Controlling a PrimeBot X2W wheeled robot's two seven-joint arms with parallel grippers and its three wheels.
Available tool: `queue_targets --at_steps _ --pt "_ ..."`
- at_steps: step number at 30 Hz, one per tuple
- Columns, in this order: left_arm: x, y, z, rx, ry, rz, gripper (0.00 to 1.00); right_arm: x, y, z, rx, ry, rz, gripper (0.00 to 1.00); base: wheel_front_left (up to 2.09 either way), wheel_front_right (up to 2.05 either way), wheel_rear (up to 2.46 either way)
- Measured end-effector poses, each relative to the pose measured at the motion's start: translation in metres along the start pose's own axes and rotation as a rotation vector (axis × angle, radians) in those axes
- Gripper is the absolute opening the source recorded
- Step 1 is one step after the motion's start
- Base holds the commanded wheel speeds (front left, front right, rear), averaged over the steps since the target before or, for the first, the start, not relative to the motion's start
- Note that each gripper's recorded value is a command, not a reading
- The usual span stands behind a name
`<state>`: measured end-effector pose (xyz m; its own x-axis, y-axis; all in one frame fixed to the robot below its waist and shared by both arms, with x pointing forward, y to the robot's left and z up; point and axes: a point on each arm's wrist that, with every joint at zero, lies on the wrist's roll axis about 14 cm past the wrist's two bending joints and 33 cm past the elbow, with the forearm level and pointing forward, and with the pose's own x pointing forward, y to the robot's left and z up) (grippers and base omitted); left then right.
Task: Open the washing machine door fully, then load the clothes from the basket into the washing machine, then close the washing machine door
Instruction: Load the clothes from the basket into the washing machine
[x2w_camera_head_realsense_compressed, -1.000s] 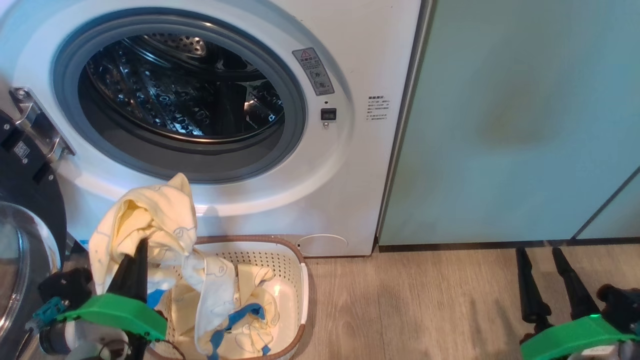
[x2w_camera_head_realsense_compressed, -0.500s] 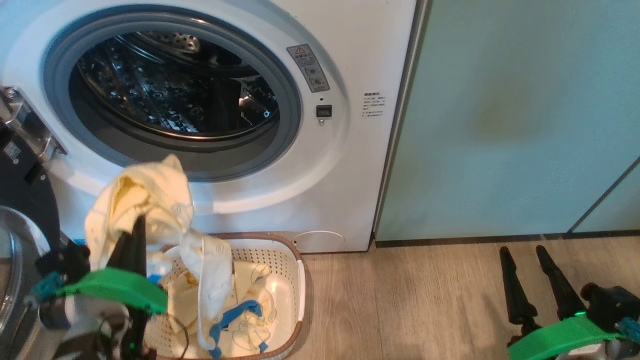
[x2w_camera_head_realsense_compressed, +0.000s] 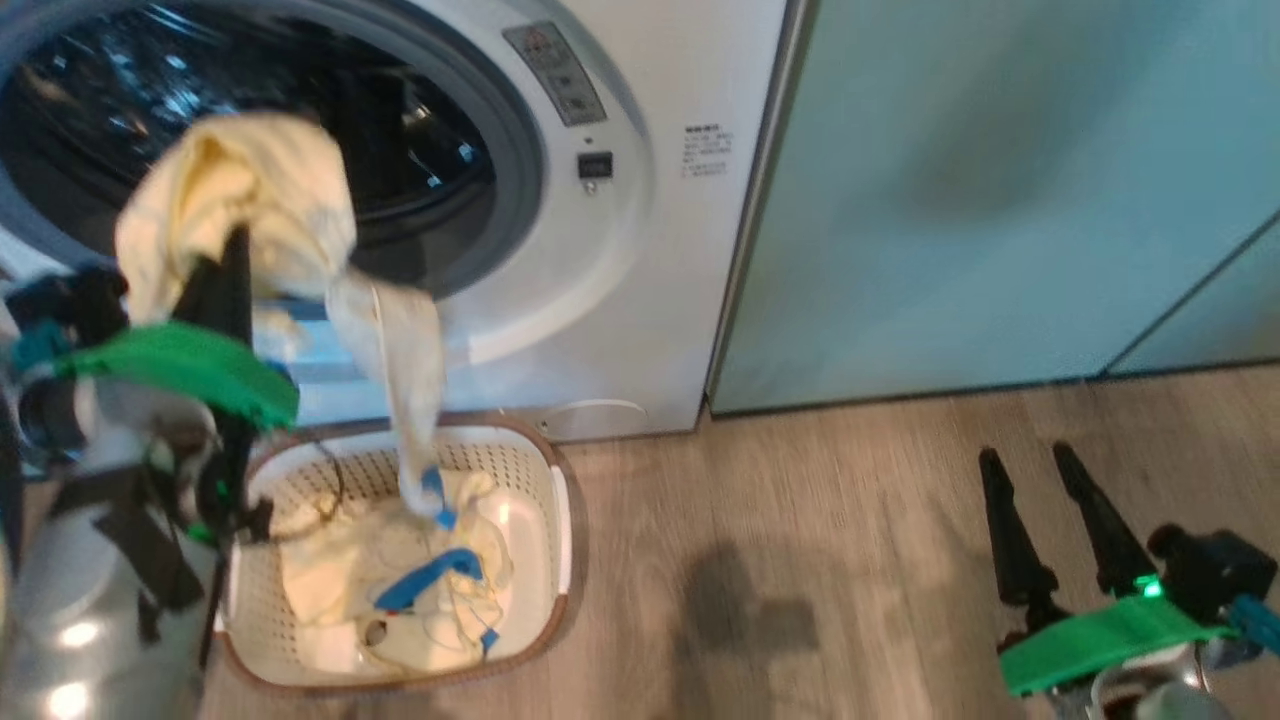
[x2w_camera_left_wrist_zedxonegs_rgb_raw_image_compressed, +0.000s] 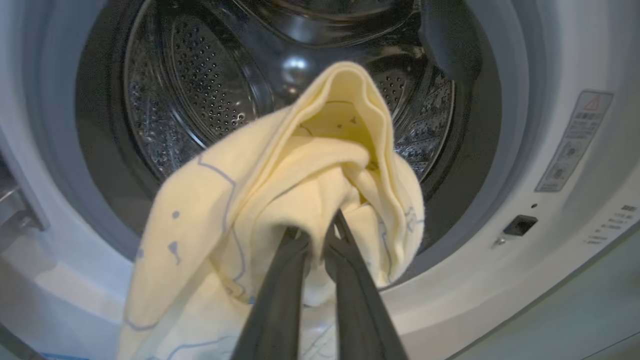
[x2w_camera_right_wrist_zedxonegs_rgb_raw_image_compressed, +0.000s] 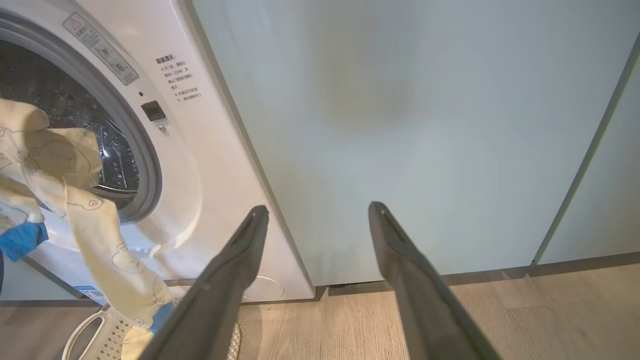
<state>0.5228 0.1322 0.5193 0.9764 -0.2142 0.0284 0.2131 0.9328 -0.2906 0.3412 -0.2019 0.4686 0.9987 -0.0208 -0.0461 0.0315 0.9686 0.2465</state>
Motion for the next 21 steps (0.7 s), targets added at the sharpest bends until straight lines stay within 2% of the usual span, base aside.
queue_targets --at_steps 5,11,21 --pt "0.043 -0.003 -0.004 -0.009 0.013 -0.014 0.00 0.013 -0.008 -0.003 -0.006 0.013 -0.029 1.00 0.00 0.00 0.00" --pt "0.087 0.000 -0.035 -0.021 0.077 -0.001 0.00 0.028 -0.019 -0.012 -0.015 0.040 -0.063 1.00 0.00 0.00 0.00" --pt "0.153 -0.007 -0.082 0.034 0.204 -0.035 0.00 0.056 -0.033 -0.025 -0.039 0.072 -0.097 1.00 0.00 0.00 0.00"
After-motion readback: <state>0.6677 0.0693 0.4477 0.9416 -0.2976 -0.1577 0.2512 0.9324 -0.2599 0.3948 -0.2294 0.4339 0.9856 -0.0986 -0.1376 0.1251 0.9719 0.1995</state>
